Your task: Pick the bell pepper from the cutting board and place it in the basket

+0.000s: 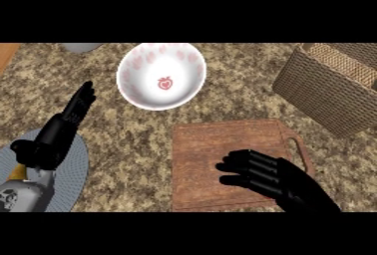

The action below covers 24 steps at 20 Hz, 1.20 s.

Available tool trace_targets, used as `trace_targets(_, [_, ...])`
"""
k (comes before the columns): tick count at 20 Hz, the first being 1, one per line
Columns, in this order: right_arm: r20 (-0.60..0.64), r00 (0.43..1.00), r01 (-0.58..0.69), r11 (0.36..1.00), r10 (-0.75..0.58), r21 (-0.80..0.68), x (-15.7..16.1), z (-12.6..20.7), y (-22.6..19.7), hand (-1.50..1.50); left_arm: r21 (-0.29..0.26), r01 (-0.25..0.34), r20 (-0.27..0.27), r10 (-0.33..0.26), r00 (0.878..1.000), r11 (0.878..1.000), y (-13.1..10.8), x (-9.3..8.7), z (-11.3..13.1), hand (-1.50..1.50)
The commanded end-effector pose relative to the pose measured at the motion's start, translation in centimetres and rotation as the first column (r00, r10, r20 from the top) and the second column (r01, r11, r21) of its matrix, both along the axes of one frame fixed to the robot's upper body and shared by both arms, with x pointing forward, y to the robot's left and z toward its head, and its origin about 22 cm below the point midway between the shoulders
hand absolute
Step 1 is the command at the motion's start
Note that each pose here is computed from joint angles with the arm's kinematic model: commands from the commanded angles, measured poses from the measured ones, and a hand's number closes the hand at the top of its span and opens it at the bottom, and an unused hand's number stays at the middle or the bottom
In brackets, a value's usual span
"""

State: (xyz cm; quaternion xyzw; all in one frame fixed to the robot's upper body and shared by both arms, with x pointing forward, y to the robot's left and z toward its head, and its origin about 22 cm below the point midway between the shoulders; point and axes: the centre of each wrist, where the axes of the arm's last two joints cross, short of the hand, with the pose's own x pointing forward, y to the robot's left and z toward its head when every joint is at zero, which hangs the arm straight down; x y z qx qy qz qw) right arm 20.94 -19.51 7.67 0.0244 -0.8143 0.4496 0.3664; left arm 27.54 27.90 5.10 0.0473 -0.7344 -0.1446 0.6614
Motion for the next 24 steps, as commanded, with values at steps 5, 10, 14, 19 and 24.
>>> trace_targets(5, [0.374, 0.894, 0.356, 0.898, -0.247, -0.258, -3.3, 7.9, -2.9, -1.5, 0.016, 0.016, 0.007, -0.016, 1.0, 1.0, 0.5, -0.7, 0.5, 0.0])
trace_targets(10, [0.331, 0.919, 0.383, 0.696, -0.216, -0.607, -5.7, 10.5, -3.9, -1.5, 0.004, 0.016, -0.002, -0.016, 1.0, 1.0, 0.3, -1.0, 0.3, 0.0])
trace_targets(14, [0.224, 0.955, 0.298, 0.63, -0.196, -0.717, -8.4, 13.0, -3.3, -1.5, -0.015, 0.014, 0.016, -0.014, 1.0, 1.0, 0.0, -0.2, 1.3, 0.0])
trace_targets(19, [0.18, 0.966, 0.258, 0.626, -0.186, -0.736, -9.4, 14.6, -3.0, -1.5, 0.0, 0.033, 0.015, -0.033, 0.999, 0.999, -0.6, -0.2, 0.1, 0.0])
trace_targets(24, [0.198, 0.956, 0.29, 0.625, -0.215, -0.725, -8.4, 15.7, -4.4, -1.5, 0.004, 0.032, 0.018, -0.032, 0.999, 0.999, -1.4, -0.5, -0.9, 0.0])
